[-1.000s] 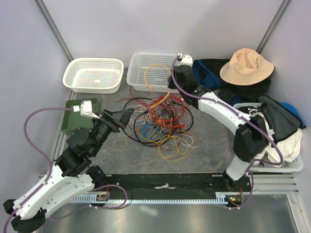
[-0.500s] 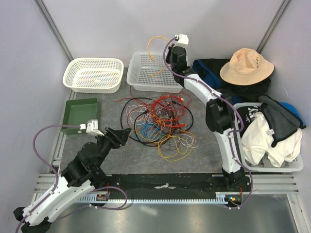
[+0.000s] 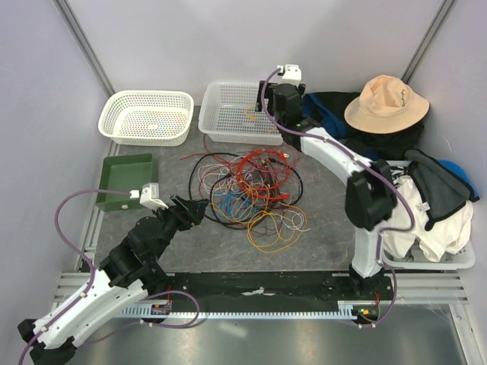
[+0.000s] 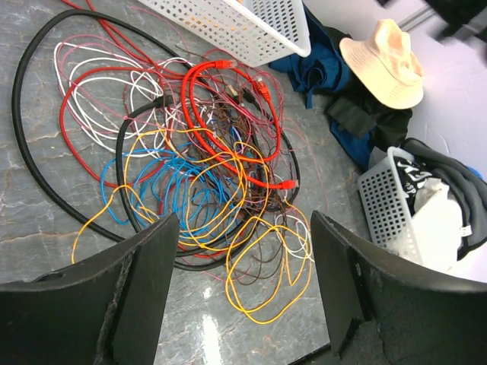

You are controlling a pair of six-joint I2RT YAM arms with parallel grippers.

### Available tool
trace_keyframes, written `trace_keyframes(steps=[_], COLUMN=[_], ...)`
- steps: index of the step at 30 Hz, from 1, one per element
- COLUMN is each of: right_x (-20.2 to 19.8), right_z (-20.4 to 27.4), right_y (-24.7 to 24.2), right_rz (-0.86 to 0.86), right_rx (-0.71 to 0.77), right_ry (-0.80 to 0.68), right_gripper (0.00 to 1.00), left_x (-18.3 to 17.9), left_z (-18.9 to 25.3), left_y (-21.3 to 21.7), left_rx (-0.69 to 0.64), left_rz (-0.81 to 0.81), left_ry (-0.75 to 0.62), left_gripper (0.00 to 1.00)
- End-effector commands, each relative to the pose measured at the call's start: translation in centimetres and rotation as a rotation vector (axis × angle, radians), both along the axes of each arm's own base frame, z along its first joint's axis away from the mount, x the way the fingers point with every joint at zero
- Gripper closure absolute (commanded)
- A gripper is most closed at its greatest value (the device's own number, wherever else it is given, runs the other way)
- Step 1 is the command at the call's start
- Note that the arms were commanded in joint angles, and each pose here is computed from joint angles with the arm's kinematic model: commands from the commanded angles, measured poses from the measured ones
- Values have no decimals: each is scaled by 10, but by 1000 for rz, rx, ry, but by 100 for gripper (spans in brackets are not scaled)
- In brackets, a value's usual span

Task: Untangle the cables

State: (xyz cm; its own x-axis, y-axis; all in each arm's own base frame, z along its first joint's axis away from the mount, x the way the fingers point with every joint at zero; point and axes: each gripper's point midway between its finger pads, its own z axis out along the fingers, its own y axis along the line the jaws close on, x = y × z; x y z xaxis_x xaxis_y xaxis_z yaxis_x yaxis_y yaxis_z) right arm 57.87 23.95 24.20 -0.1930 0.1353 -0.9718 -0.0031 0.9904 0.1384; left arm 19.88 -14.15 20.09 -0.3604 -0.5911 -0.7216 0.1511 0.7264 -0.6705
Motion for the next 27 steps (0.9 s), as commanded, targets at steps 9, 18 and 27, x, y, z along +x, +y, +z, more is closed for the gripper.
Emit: trace_keyframes(steps=[9,18,27], right_x=[-220,-290,-280], right_z=[-59,-138,-203], right_y=[52,77,63], right_rz=[396,522,415], right_rx=[181,52,-132], right_ry=[206,346,461], right_gripper=[10,12,12], left_x=[-5,-9,-14], left_z=[-2,-30,-39], left_y=[-22,-40,-35], left_rx=[-105,-88,-109], left_rz=[-40,-90,-78], left_ry=[145,273,290], left_gripper=[22,25,26])
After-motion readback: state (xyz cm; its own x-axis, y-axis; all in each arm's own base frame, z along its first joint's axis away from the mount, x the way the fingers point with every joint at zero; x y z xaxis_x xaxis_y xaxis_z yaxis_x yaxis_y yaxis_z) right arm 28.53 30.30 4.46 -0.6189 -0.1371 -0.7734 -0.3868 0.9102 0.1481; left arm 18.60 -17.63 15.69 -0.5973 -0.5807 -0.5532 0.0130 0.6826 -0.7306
